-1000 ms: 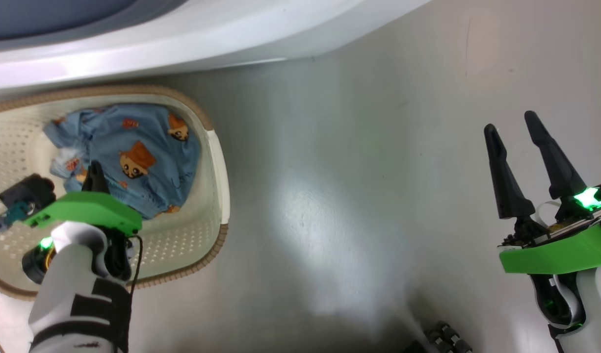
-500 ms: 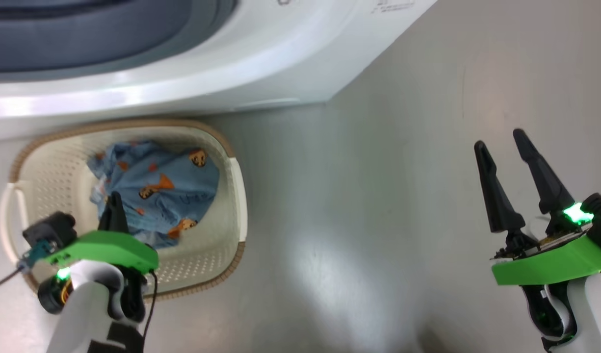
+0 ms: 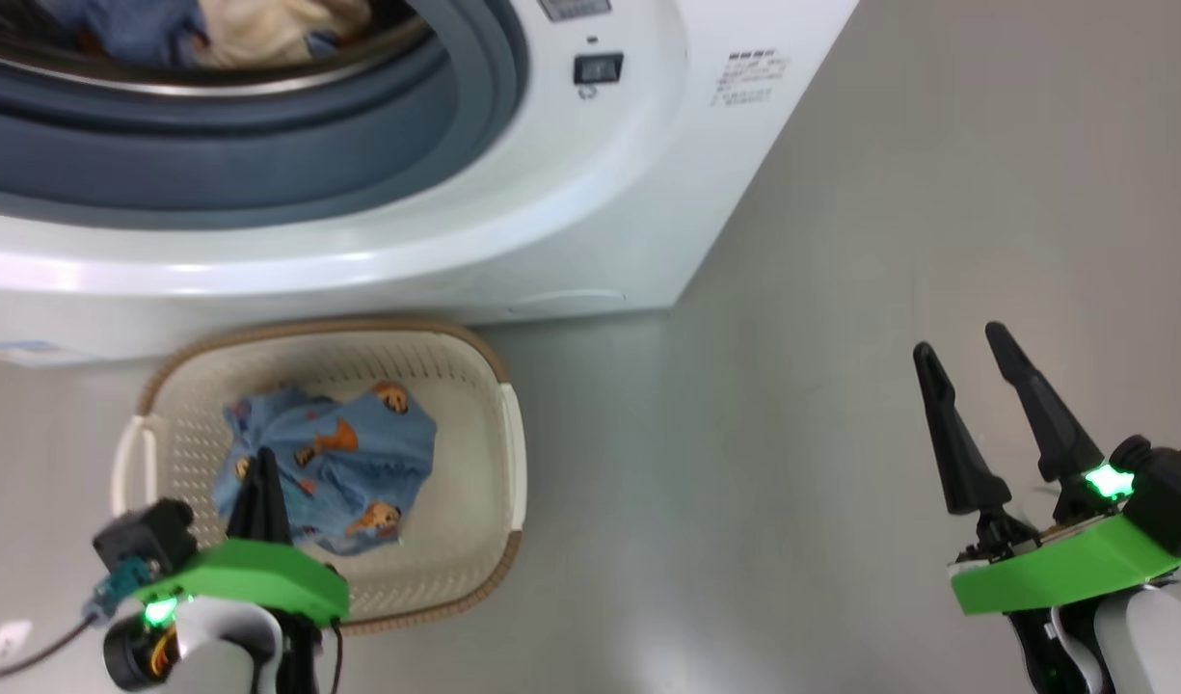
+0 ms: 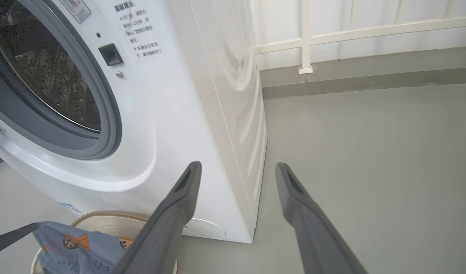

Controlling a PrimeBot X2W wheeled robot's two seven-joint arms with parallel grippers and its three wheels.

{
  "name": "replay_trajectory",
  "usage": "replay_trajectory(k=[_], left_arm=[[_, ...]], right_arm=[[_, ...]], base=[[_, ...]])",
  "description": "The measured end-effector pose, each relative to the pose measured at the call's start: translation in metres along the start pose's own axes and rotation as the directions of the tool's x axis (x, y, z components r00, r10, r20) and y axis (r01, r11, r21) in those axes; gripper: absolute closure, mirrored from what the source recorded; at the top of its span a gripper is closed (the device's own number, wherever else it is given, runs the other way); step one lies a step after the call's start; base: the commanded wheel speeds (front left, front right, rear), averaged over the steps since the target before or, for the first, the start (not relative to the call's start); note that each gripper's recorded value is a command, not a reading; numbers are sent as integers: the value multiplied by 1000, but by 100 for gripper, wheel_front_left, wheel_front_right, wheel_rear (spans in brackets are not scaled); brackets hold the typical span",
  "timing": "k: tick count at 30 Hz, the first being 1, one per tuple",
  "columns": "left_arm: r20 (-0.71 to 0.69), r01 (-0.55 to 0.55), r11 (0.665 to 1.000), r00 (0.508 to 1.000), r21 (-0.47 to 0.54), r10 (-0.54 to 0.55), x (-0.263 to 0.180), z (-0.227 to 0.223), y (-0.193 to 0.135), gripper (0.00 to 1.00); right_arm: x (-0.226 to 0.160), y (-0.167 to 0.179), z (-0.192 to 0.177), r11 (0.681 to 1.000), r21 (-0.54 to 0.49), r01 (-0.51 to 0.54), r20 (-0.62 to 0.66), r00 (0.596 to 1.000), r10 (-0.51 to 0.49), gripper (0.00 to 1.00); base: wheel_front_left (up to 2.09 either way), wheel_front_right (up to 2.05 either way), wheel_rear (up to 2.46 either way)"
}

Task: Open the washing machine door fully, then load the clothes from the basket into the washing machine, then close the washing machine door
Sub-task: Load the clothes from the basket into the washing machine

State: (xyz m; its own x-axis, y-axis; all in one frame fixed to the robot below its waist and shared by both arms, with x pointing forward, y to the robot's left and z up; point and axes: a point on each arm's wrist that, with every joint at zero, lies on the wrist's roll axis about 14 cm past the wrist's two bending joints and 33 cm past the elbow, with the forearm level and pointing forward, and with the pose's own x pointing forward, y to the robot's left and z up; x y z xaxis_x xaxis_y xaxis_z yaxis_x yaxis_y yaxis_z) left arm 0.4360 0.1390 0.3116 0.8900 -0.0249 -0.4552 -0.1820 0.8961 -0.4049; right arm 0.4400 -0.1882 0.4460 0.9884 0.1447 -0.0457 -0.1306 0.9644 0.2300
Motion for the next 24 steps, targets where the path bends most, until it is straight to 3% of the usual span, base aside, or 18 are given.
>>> replay_trajectory(k=[24], left_arm=[[301, 61, 994, 950, 93, -86, -115, 79, -23, 100]], right_arm=[[-65, 42, 42, 999, 7, -46, 104, 994, 45, 0]], base=[[0, 0, 0]])
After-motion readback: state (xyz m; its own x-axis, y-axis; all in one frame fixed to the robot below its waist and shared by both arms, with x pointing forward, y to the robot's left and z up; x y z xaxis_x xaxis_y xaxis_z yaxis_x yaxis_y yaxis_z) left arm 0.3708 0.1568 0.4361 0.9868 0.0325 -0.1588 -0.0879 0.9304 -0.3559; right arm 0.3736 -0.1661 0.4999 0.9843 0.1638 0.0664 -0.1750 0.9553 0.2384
